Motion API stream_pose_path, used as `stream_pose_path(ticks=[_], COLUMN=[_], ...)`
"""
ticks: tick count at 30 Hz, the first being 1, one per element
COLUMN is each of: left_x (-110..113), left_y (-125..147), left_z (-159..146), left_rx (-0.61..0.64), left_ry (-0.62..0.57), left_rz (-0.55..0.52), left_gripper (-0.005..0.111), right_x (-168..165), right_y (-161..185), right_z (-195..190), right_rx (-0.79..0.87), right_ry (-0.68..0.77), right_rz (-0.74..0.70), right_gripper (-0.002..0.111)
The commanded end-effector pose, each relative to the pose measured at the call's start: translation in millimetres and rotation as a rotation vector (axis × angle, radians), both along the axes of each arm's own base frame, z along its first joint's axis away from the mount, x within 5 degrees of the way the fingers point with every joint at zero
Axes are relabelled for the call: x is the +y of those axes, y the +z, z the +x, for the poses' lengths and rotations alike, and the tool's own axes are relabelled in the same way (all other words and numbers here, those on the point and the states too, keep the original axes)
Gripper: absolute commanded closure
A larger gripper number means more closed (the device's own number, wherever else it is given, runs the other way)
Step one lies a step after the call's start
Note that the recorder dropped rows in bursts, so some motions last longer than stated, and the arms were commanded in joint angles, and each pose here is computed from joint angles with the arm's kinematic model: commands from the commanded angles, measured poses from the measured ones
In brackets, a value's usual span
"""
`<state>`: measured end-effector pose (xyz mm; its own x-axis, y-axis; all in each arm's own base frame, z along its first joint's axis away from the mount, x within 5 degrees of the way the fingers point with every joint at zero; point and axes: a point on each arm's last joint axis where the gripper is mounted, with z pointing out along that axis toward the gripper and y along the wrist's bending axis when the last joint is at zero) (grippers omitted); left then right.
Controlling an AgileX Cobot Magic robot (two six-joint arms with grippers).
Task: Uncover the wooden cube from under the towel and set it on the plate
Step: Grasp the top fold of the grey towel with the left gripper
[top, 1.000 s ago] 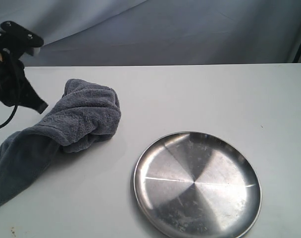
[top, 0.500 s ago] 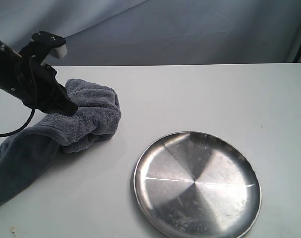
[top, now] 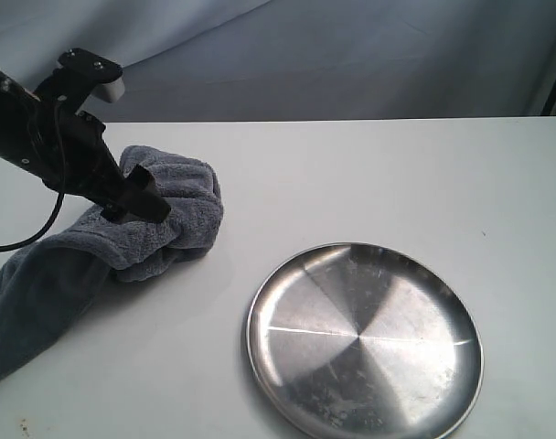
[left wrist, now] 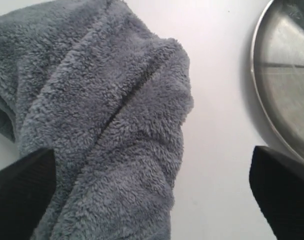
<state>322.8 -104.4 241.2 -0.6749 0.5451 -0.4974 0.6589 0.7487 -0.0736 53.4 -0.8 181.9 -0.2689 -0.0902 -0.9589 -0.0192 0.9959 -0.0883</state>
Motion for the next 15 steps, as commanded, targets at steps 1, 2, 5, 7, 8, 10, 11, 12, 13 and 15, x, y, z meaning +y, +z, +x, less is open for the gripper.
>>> stream_pose_path(ticks=[1,2,5,7,8,10,11,12,13,15], left_x=[-0.8,-1.5,-2.4,-2.9,-3.5,-4.3,-4.6,-4.9,-5.1,-5.4], left_y=[3.9,4.5,2.4,0.0,-2.3,-7.8,-11.6,-15.4,-18.4,-25.6], left_z=[6.8,7.4,12.1,16.4,17.9,20.2,21.2,22.1,22.9,25.4], left_rx=[-0.075,-0.078,-0.1,-0.116,-0.112,-0.1,-0.088,-0.076,-0.068,-0.054], left_ry=[0.025,0.035,0.062,0.088,0.097,0.104,0.104,0.103,0.104,0.107], left_rz=[-0.014,-0.027,-0.045,-0.058,-0.066,-0.069,-0.066,-0.063,-0.061,-0.055], left_gripper=[0.004,0.004,0.004,0.004,0.004,0.004,0.004,0.004,0.004,0.004], right_x=[0.3,0.3,0.3,0.3,0.3,0.3,0.3,0.3,0.3,0.3], right_y=[-0.1,-0.1,-0.1,-0.1,-0.1,-0.1,-0.1,-0.1,-0.1,-0.1], right_z=[-0.1,-0.1,-0.1,-0.1,-0.1,-0.1,-0.1,-0.1,-0.1,-0.1], right_rx=[-0.012,-0.012,-0.012,-0.012,-0.012,-0.012,-0.012,-0.012,-0.012,-0.012], right_ry=[0.004,0.004,0.004,0.004,0.004,0.004,0.004,0.004,0.004,0.004], right_rz=[0.002,0.002,0.002,0.002,0.002,0.002,0.002,0.002,0.002,0.002], right_gripper=[0.108,0.108,0.108,0.108,0.108,0.108,0.108,0.108,0.108,0.108])
